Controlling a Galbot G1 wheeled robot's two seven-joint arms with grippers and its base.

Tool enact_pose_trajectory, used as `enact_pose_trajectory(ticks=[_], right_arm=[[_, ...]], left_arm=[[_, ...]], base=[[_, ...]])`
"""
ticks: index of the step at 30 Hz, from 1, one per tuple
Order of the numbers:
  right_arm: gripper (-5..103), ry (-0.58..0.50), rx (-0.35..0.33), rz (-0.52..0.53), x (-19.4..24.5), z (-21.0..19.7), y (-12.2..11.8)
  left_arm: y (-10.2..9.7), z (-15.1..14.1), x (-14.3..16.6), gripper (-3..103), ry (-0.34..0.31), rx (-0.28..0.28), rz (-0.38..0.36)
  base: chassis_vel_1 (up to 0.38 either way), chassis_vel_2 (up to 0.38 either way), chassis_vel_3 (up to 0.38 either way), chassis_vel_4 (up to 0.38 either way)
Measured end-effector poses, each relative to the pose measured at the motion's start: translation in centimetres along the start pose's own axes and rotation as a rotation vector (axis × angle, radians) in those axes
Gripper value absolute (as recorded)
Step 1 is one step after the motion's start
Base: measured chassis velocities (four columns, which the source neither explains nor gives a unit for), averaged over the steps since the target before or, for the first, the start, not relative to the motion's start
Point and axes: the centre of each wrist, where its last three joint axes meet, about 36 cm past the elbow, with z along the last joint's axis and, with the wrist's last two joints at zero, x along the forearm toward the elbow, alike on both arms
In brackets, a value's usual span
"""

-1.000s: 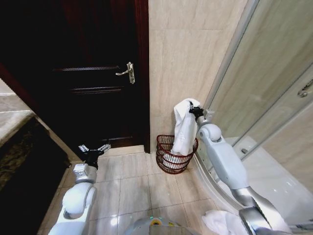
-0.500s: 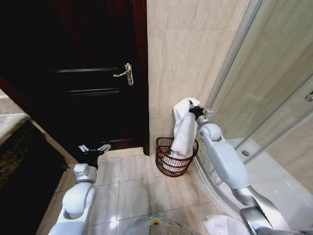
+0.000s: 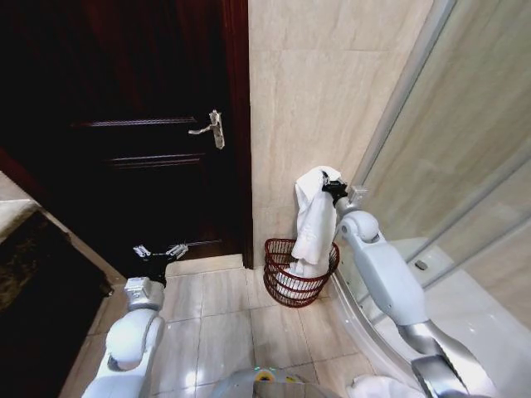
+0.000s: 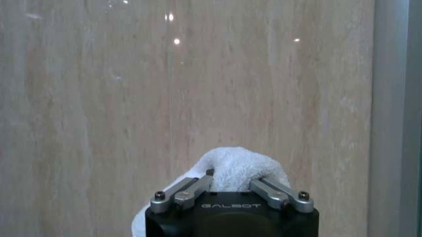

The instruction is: Discard the used towel into the hamper.

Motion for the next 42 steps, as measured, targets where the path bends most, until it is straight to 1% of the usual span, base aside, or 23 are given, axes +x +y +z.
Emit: enact_pose_trajectory(ticks=[7, 10, 11, 13, 15, 18, 21, 23, 25, 26, 27, 29, 30, 32, 34, 35, 38, 39, 42], right_arm=[[5, 0.032, -0.011, -0.026, 1.2, 2.7, -0.1], [5, 0.037, -0.035, -0.008, 0.2, 6.6, -0.4], [5, 0.037, -0.035, -0.008, 0.2, 6.6, -0.4], [5, 0.036, -0.033, 0.005, -0.3, 8.0, -0.5], [5, 0.035, -0.028, 0.017, -0.6, 8.6, -0.6], [5, 0.021, -0.017, 0.041, -1.6, 8.7, -1.0], [5, -0.044, -0.005, 0.098, -3.2, 6.3, -1.5], [5, -0.056, -0.01, 0.106, -3.3, 5.7, -1.5], [5, -0.055, -0.024, 0.108, -3.0, 5.3, -1.4], [5, -0.028, -0.033, 0.1, -2.4, 6.3, -1.3], [5, -0.028, -0.033, 0.1, -2.4, 6.3, -1.3], [5, 0.026, -0.056, 0.07, -1.4, 8.8, -0.8], [5, 0.026, -0.056, 0.07, -1.4, 8.8, -0.8], [5, 0.065, -0.079, 0.044, -0.7, 10.7, -0.6], [5, 0.072, -0.083, 0.041, -0.6, 11.0, -0.6], [5, 0.1, -0.1, 0.034, -0.1, 12.5, -0.4], [5, 0.116, -0.118, 0.036, 0.4, 13.4, -0.1], [5, 0.126, -0.132, 0.036, 0.7, 13.9, 0.1], [5, 0.174, -0.204, 0.035, 2.2, 15.4, 0.4]], left_arm=[[0.0, 0.0, 0.0, 100, 0.0, 0.0, 0.0], [0.0, 0.0, 0.0, 100, 0.0, 0.0, 0.0], [0.0, 0.0, 0.0, 100, 0.0, 0.0, 0.0], [0.0, 0.0, 0.0, 100, 0.0, 0.0, 0.0], [0.0, 0.0, 0.0, 100, 0.0, 0.0, 0.0], [0.0, 0.0, 0.0, 100, 0.0, 0.0, 0.0], [0.0, 0.0, 0.0, 100, 0.0, 0.0, 0.0], [0.0, 0.0, 0.0, 100, 0.0, 0.0, 0.0], [0.0, 0.0, 0.0, 100, 0.0, 0.0, 0.0], [0.0, 0.0, 0.0, 100, 0.0, 0.0, 0.0], [0.0, 0.0, 0.0, 100, 0.0, 0.0, 0.0], [0.0, 0.0, 0.0, 100, 0.0, 0.0, 0.0], [0.0, 0.0, 0.0, 100, 0.0, 0.0, 0.0], [0.0, 0.0, 0.0, 100, 0.0, 0.0, 0.0], [0.0, 0.0, 0.0, 100, 0.0, 0.0, 0.0], [0.0, 0.0, 0.0, 100, 0.0, 0.0, 0.0], [0.0, 0.0, 0.0, 100, 0.0, 0.0, 0.0], [0.0, 0.0, 0.0, 100, 0.0, 0.0, 0.0], [0.0, 0.0, 0.0, 100, 0.0, 0.0, 0.0]], base=[[0.0, 0.0, 0.0, 0.0], [0.0, 0.0, 0.0, 0.0], [0.0, 0.0, 0.0, 0.0], [0.0, 0.0, 0.0, 0.0], [0.0, 0.0, 0.0, 0.0], [0.0, 0.0, 0.0, 0.0], [0.0, 0.0, 0.0, 0.0], [0.0, 0.0, 0.0, 0.0], [0.0, 0.0, 0.0, 0.0], [0.0, 0.0, 0.0, 0.0], [0.0, 0.0, 0.0, 0.0], [0.0, 0.0, 0.0, 0.0], [0.0, 0.0, 0.0, 0.0], [0.0, 0.0, 0.0, 0.0], [0.0, 0.0, 0.0, 0.0], [0.0, 0.0, 0.0, 0.0], [0.0, 0.0, 0.0, 0.0], [0.0, 0.0, 0.0, 0.0], [0.0, 0.0, 0.0, 0.0]])
